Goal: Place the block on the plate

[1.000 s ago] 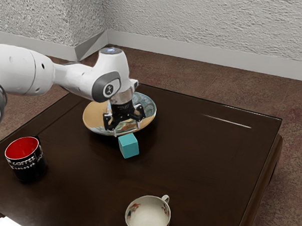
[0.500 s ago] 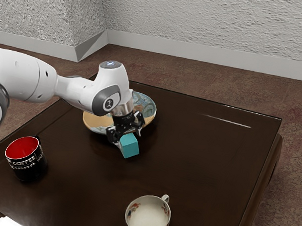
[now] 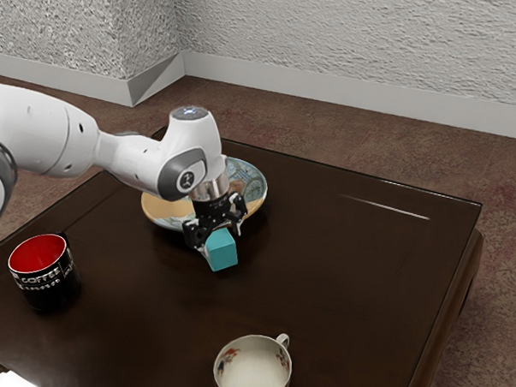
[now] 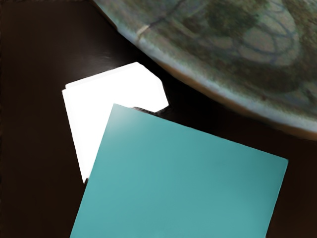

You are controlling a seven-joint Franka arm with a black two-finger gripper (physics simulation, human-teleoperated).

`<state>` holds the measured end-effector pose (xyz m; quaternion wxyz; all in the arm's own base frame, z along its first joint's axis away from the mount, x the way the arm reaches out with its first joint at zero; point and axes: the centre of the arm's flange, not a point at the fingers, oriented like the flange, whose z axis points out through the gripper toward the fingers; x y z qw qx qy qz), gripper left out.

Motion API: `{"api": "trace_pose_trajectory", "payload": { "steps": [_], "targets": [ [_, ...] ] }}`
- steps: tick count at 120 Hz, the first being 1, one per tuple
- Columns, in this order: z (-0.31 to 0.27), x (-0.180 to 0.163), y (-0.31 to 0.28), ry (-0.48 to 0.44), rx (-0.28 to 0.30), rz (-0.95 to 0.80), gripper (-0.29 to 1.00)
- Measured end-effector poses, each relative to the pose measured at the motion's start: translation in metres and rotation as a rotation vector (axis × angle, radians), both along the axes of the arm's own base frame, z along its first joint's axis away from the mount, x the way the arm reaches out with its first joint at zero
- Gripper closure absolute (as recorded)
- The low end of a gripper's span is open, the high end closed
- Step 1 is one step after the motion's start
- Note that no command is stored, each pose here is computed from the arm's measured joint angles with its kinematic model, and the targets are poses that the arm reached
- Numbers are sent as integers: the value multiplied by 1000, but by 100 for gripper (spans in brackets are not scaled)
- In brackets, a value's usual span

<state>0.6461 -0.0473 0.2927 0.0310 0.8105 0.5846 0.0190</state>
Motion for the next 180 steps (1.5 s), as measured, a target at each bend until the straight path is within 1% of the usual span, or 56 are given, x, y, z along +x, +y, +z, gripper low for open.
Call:
{"api": "trace_pose_trajectory", "payload": {
  "steps": [22,77,100,124,142,167,180],
  "targets": [
    [-12,-6,-2,26,-2,-37,0],
    [-19,-6,7,27,-1,-129,0],
    [-19,-5,12,27,0,-195,0],
    [-26,8,6,16,-6,-271,0],
    [-30,10,12,19,-7,-301,6],
    [-31,10,14,18,-5,-340,28],
    [-30,10,12,17,-2,-358,33]
  ]
}}
